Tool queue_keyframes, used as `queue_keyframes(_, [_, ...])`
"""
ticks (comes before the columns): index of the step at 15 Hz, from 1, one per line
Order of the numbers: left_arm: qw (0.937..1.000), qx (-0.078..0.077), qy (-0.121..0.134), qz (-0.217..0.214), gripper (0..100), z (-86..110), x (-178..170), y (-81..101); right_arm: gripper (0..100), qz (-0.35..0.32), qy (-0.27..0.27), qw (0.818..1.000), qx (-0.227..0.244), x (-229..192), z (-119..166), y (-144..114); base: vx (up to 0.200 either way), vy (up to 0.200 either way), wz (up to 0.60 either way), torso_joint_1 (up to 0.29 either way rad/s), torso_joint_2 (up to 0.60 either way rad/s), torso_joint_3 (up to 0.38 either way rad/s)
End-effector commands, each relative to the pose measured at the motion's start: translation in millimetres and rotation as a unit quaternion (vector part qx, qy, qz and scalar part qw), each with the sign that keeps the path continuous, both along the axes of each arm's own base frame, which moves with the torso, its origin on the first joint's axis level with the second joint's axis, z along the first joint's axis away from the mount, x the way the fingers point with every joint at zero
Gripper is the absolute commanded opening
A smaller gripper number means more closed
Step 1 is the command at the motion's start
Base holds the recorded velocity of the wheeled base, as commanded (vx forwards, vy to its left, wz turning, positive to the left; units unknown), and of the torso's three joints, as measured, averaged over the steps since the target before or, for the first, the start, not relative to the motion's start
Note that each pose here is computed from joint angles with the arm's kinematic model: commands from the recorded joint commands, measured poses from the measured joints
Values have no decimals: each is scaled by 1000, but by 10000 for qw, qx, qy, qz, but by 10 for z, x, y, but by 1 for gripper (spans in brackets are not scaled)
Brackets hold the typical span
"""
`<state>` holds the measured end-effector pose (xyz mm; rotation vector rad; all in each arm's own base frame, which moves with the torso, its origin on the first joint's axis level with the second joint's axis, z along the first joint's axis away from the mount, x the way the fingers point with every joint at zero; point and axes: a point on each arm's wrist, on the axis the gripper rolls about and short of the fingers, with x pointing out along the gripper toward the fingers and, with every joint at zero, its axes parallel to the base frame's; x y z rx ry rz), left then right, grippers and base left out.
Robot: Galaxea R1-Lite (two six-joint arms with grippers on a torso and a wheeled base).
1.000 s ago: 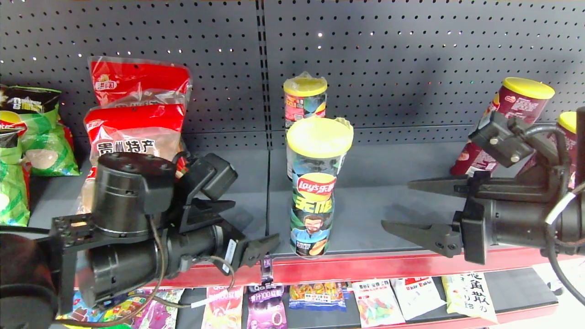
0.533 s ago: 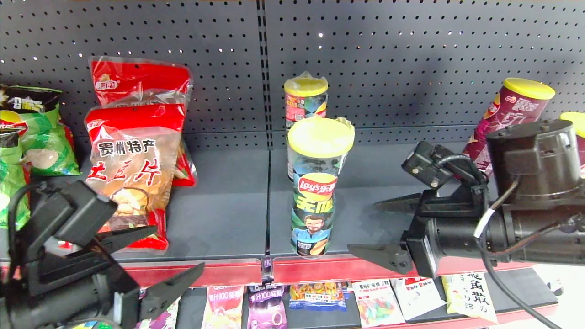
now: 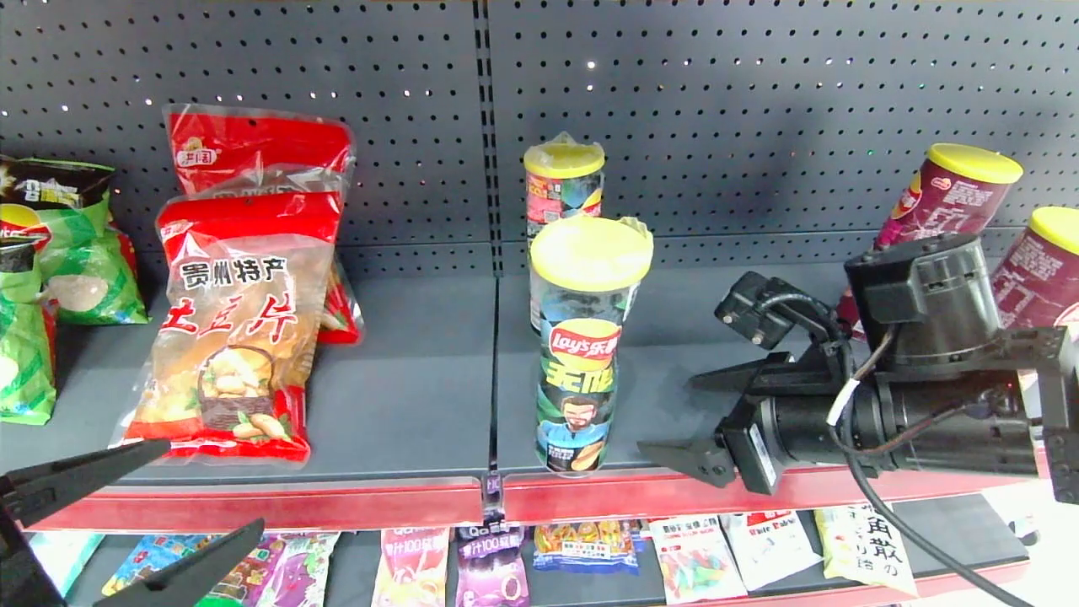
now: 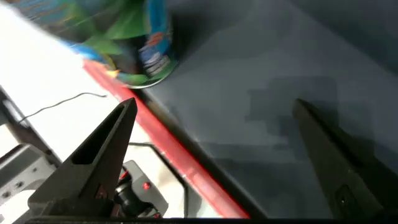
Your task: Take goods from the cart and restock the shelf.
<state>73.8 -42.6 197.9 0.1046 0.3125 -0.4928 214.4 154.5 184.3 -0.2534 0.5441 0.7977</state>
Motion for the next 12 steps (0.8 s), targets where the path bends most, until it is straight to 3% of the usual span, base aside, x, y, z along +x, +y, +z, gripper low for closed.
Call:
queue_keyframes(1, [10000, -41, -75, 6, 100, 21, -21, 13, 100, -77, 11, 10000, -40, 50, -20, 14, 0, 0, 0, 0, 0, 0])
queue_keyframes(12, [9998, -88, -173, 51, 100, 80, -19, 17, 100, -132, 0, 9996, -238, 207, -95, 239, 0, 0, 0, 0, 0, 0])
